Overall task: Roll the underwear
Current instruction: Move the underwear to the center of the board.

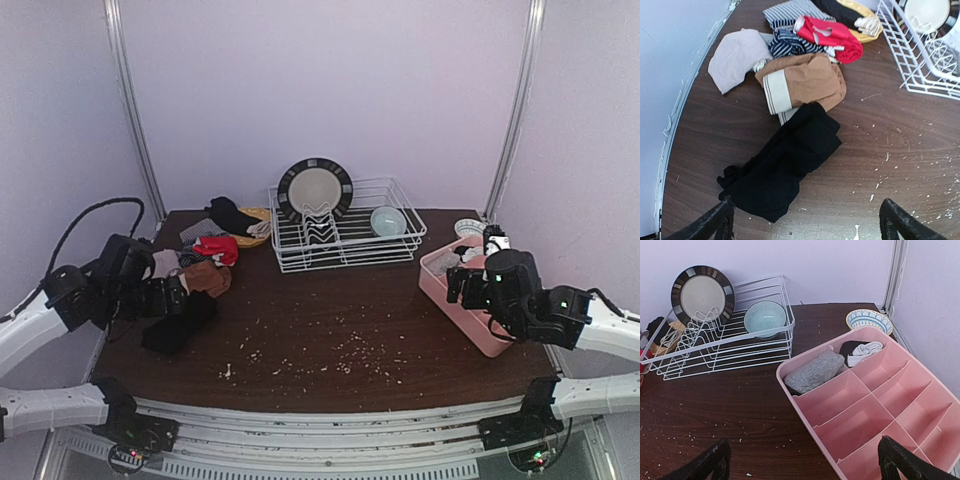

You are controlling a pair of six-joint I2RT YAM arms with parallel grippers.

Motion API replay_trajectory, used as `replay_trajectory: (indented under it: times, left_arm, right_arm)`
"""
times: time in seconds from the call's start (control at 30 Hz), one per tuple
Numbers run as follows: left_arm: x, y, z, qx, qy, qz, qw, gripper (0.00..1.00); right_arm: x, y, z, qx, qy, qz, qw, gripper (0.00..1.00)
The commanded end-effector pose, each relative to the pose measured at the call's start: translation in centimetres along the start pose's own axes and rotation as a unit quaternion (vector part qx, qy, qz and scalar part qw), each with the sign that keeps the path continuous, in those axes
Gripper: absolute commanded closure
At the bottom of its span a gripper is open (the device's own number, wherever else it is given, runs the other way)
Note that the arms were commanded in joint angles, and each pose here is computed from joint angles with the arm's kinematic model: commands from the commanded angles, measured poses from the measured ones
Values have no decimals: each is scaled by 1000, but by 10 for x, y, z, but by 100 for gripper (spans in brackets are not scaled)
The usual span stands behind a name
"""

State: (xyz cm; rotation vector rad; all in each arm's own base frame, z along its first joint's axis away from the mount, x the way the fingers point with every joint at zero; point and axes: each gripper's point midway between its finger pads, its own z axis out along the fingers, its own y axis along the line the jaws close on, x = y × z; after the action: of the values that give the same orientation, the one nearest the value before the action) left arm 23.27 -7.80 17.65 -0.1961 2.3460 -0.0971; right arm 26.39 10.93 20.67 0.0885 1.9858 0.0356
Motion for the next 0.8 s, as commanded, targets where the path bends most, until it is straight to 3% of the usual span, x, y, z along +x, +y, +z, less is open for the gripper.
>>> replay_trajectory:
  times: [0.0,0.1,0.2,0.3,0.4,0.57,0.67,0.77]
  left_arm:
    - [-18,-4,-10,23,-46,-23,998,2]
    - [-23,7,-16,6,-67,-50,997,3]
    - [-20,23,-19,-19,-83,-85,993,2]
    - [-15,4,-17,36,-70,-49,996,2]
    - [4,-22,1,78,-10,-20,997,2]
    - [51,-27,47,25,115,9,993,9]
    - [64,-22,61,2,128,15,992,14]
    - [60,-12,72,-41,115,27,992,12]
  right_arm:
    - [-4,-4,2,12,-17,16,1000,0]
    - [-9,-5,1,13,-37,36,999,0]
    - [-9,13,-4,-45,-15,13,999,0]
    - [-6,29,-8,-88,9,-4,996,0]
    - [4,42,-8,-115,40,-15,992,0]
    - [22,54,-5,-135,69,-16,988,1]
    - [29,59,-4,-143,77,-14,987,1]
    - [33,63,-4,-150,82,-15,985,2]
